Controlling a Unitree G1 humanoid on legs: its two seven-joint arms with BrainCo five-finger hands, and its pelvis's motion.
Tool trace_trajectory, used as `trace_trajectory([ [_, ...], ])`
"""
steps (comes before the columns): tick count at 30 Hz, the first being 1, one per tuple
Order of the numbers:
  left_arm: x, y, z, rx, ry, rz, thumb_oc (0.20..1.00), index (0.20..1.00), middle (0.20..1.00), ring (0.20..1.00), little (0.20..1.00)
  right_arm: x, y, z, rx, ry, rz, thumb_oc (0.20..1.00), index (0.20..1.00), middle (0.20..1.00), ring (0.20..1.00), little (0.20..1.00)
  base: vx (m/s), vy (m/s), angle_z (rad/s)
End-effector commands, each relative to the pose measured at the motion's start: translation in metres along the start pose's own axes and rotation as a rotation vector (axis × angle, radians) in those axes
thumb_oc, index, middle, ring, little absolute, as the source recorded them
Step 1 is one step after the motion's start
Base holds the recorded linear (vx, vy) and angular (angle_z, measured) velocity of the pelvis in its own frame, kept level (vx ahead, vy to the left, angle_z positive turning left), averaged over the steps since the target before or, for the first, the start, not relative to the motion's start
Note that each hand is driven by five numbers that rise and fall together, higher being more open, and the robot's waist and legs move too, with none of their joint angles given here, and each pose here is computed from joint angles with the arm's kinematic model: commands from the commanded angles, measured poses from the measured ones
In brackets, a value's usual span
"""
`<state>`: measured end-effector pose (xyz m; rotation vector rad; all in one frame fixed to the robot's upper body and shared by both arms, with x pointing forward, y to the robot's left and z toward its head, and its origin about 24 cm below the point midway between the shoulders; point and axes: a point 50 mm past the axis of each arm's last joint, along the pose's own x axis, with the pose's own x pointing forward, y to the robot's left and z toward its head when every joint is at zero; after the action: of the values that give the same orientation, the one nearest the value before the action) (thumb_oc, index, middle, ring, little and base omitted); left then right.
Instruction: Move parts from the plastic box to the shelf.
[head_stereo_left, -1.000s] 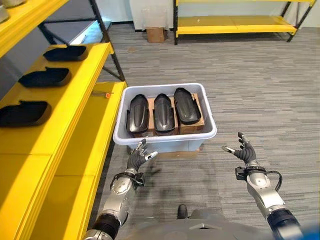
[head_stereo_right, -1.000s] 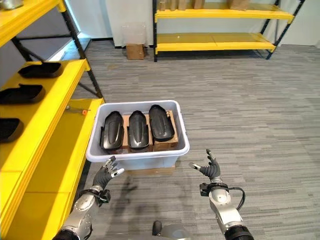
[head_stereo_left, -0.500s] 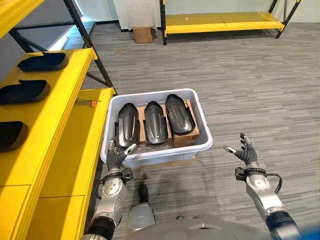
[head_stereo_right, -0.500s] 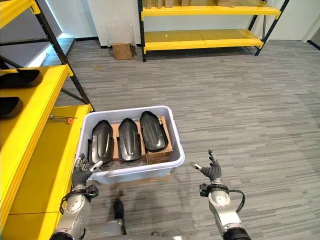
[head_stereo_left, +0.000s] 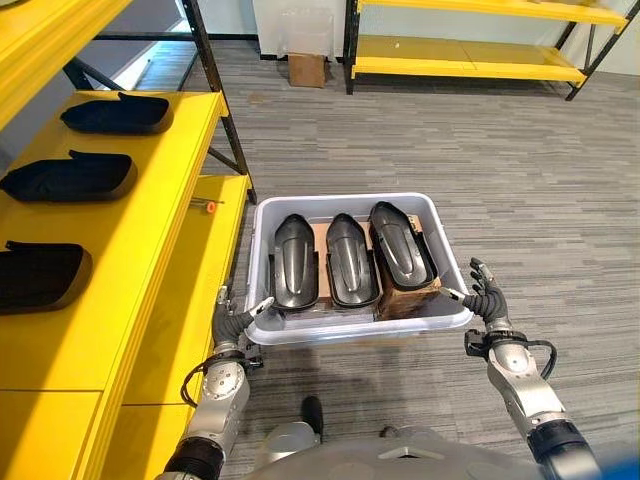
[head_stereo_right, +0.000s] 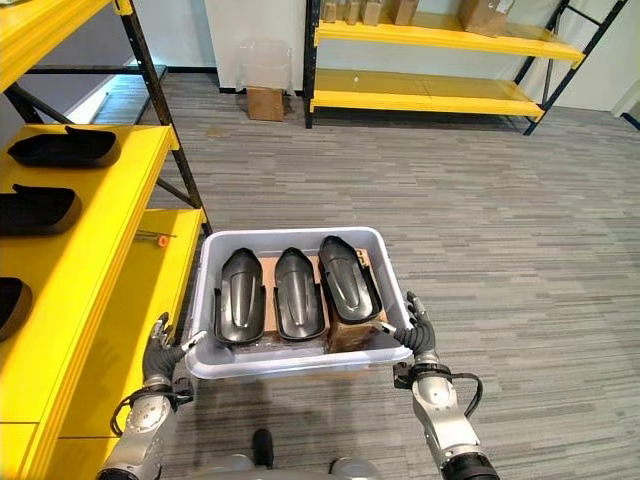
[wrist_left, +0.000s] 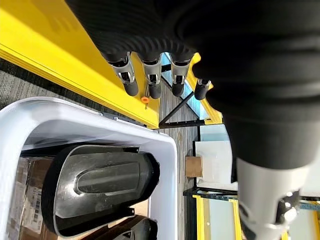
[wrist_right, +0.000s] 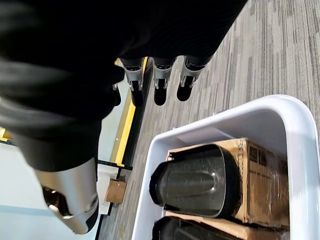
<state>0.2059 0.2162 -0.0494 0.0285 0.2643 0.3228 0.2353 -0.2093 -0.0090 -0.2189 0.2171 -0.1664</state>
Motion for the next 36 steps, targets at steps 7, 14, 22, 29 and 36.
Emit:
trace_trajectory([
  [7, 0.007, 0.000, 0.030, 0.017, -0.134, -0.063, 1.000, 1.000, 1.000, 1.000, 1.000, 0.010, 0.008, 0.021, 0.041, -0.111, 0.038, 1.000, 1.000, 1.000, 1.000, 1.000, 0.05, -0.160, -0.05],
  [14, -0.008, -0.006, 0.016, -0.047, -0.093, -0.036, 1.000, 1.000, 1.000, 1.000, 1.000, 0.011, 0.012, 0.024, -0.030, -0.106, 0.066, 1.000, 1.000, 1.000, 1.000, 1.000, 0.09, -0.193, -0.22],
  [22, -0.015, -0.018, 0.008, -0.081, -0.066, -0.071, 1.000, 1.000, 1.000, 1.000, 1.000, 0.016, 0.008, 0.027, -0.079, -0.117, 0.048, 1.000, 1.000, 1.000, 1.000, 1.000, 0.07, -0.085, -0.05],
  [29, -0.016, -0.017, 0.003, -0.059, -0.048, -0.083, 1.000, 1.000, 1.000, 1.000, 1.000, 0.018, 0.007, 0.034, -0.114, -0.152, 0.046, 1.000, 1.000, 1.000, 1.000, 1.000, 0.06, 0.012, 0.01],
  [36, -0.018, -0.012, 0.006, -0.029, -0.064, -0.123, 1.000, 1.000, 1.000, 1.000, 1.000, 0.022, 0.006, 0.064, -0.106, -0.294, 0.103, 1.000, 1.000, 1.000, 1.000, 1.000, 0.10, 0.007, 0.01],
])
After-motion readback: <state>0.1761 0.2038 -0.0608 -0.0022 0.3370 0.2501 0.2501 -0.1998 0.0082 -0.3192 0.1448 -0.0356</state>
